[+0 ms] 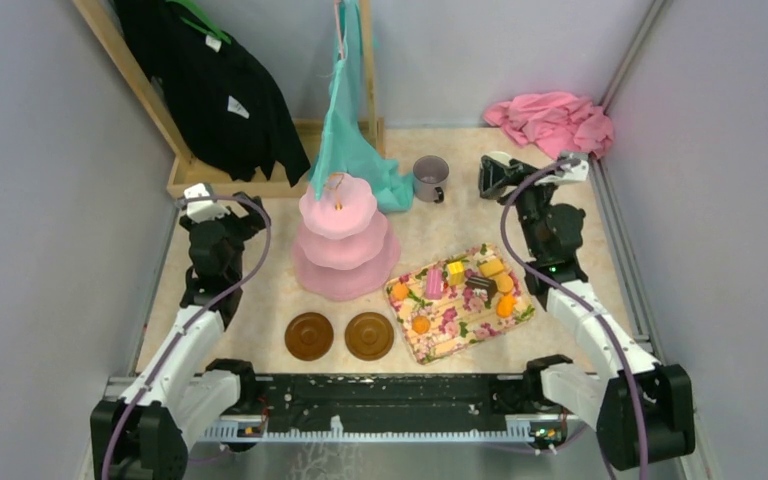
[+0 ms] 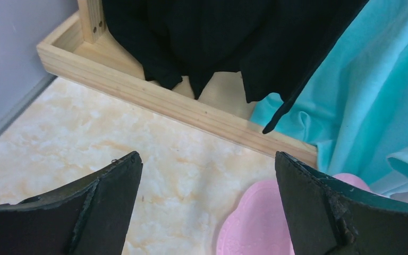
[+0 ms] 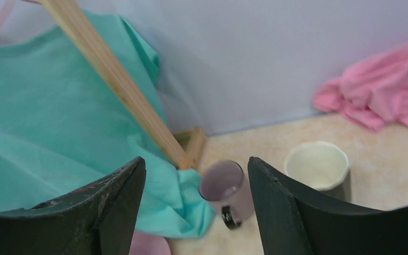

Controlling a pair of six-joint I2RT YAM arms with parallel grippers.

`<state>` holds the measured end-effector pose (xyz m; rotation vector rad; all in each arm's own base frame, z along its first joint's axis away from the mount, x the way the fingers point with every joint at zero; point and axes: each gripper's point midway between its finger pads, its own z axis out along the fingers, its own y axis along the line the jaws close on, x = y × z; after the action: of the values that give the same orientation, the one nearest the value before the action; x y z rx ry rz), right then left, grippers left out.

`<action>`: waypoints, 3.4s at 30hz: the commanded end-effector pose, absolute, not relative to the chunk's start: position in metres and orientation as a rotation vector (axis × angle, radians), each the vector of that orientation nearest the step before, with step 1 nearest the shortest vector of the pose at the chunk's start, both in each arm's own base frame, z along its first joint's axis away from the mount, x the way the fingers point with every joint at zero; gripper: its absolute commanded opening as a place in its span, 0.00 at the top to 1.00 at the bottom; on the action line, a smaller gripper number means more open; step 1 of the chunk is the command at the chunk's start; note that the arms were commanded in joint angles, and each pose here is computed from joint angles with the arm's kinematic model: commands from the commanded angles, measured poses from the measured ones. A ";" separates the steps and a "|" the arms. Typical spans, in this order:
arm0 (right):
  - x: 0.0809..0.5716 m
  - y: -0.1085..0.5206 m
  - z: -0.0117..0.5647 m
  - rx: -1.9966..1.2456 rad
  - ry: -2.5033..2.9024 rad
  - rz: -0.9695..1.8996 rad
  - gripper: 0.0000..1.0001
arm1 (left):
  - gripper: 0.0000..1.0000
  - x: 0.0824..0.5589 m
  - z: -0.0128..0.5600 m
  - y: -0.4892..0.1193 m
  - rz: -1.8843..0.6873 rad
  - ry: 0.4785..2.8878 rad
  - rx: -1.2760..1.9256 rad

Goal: Serve the afternoon tea
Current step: Pick up the clamp from the center of the board.

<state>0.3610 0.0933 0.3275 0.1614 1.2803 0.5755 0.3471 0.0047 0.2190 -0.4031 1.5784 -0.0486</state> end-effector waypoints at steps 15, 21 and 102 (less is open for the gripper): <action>0.334 -0.037 0.158 0.640 2.046 -0.263 0.30 | 0.01 0.336 0.210 -0.086 -0.393 1.745 -0.603; 0.324 -0.063 0.139 0.719 2.147 -0.384 0.30 | 0.01 0.332 0.226 -0.107 -0.525 1.696 -0.564; 0.294 -0.057 0.031 0.620 2.513 -0.500 0.91 | 0.06 0.305 0.251 -0.105 -0.669 1.570 -0.595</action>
<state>0.2915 -0.0502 0.0224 0.5926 2.5547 -0.4721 0.3057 -0.0995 0.2513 -0.6056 1.5683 -0.6446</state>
